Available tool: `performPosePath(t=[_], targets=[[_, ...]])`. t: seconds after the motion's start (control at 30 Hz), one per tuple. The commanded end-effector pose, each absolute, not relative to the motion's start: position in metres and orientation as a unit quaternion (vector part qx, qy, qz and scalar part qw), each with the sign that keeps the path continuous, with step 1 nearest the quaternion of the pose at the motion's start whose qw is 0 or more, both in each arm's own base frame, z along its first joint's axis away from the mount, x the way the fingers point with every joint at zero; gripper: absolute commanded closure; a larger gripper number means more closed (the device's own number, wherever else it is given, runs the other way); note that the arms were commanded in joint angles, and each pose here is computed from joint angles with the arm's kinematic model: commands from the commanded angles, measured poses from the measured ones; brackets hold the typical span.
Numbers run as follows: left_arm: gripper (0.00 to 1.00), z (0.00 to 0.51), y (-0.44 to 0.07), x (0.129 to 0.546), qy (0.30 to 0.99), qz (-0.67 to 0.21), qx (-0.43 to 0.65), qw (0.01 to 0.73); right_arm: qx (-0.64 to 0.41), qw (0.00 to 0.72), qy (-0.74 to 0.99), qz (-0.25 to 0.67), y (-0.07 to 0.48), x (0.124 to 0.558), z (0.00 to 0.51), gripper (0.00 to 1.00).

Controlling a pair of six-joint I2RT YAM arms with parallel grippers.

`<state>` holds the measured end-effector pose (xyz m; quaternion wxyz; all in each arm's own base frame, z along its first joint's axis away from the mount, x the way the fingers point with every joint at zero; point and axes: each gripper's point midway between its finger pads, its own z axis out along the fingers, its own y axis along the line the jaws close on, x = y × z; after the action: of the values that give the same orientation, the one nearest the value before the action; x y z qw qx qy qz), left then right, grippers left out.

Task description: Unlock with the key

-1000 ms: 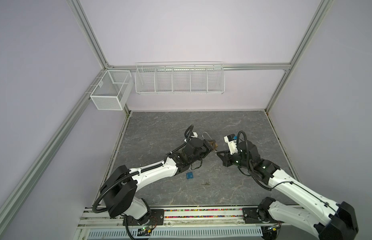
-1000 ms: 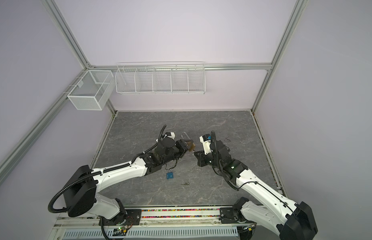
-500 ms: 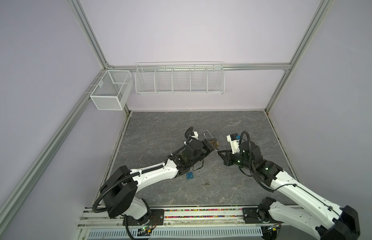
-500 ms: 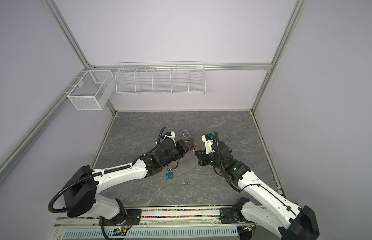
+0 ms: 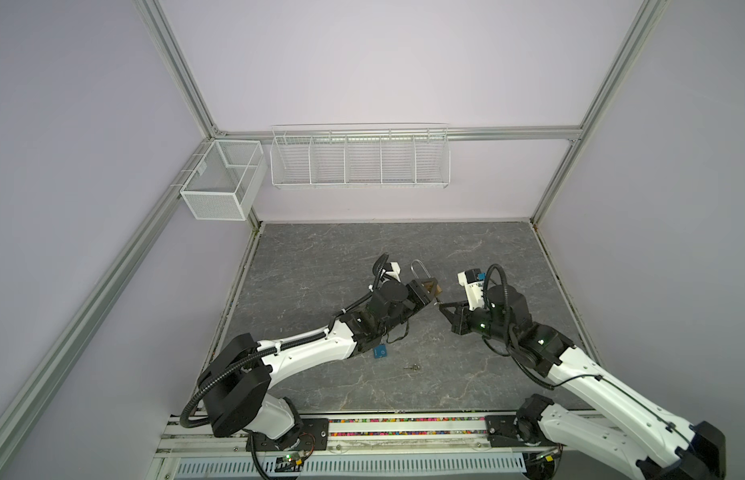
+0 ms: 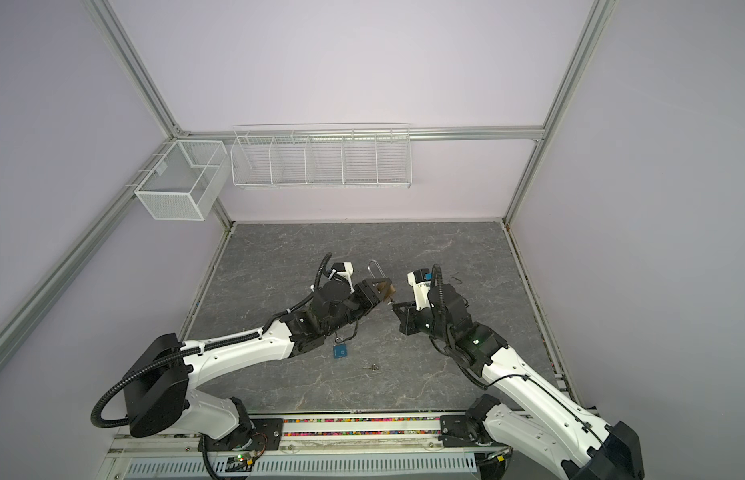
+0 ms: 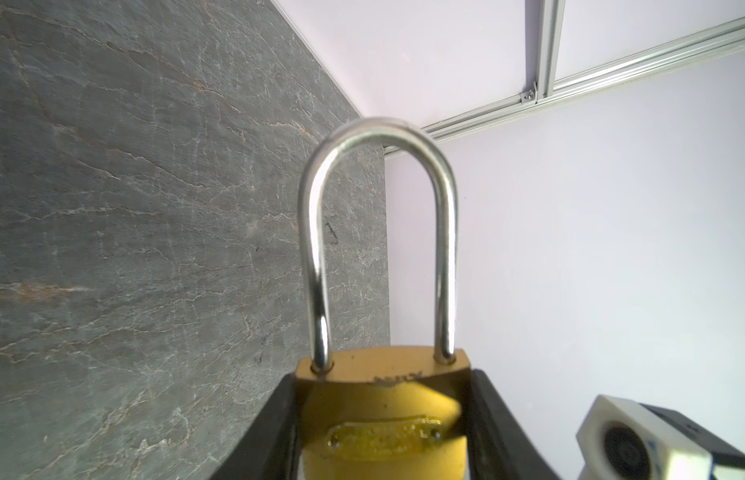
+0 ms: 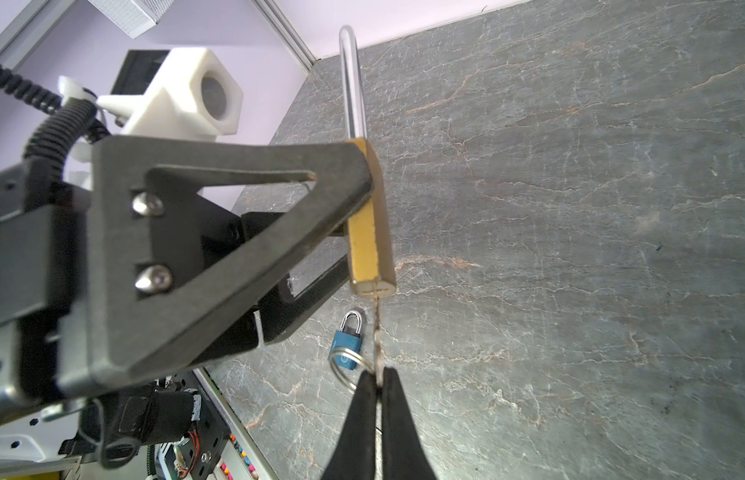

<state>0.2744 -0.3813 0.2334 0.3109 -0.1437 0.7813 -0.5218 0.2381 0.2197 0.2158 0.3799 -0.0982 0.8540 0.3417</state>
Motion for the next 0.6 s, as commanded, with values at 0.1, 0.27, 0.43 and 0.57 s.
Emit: performPosePath(t=[0.1, 0.27, 0.43, 0.57], targets=[[1.00, 0.256, -0.357, 0.303, 0.755, -0.501, -0.178, 0.384, -0.088, 0.394, 0.851, 0.336, 0.213, 0.238, 0.220, 0.94], [1.00, 0.241, -0.363, 0.297, 0.763, -0.499, -0.172, 0.372, -0.092, 0.404, 0.845, 0.338, 0.221, 0.249, 0.230, 0.94], [1.00, 0.232, -0.372, 0.286, 0.762, -0.511, -0.163, 0.364, -0.096, 0.411, 0.845, 0.329, 0.226, 0.260, 0.237, 0.94], [1.00, 0.232, -0.373, 0.280, 0.760, -0.515, -0.156, 0.365, -0.095, 0.411, 0.844, 0.332, 0.230, 0.265, 0.236, 0.94]])
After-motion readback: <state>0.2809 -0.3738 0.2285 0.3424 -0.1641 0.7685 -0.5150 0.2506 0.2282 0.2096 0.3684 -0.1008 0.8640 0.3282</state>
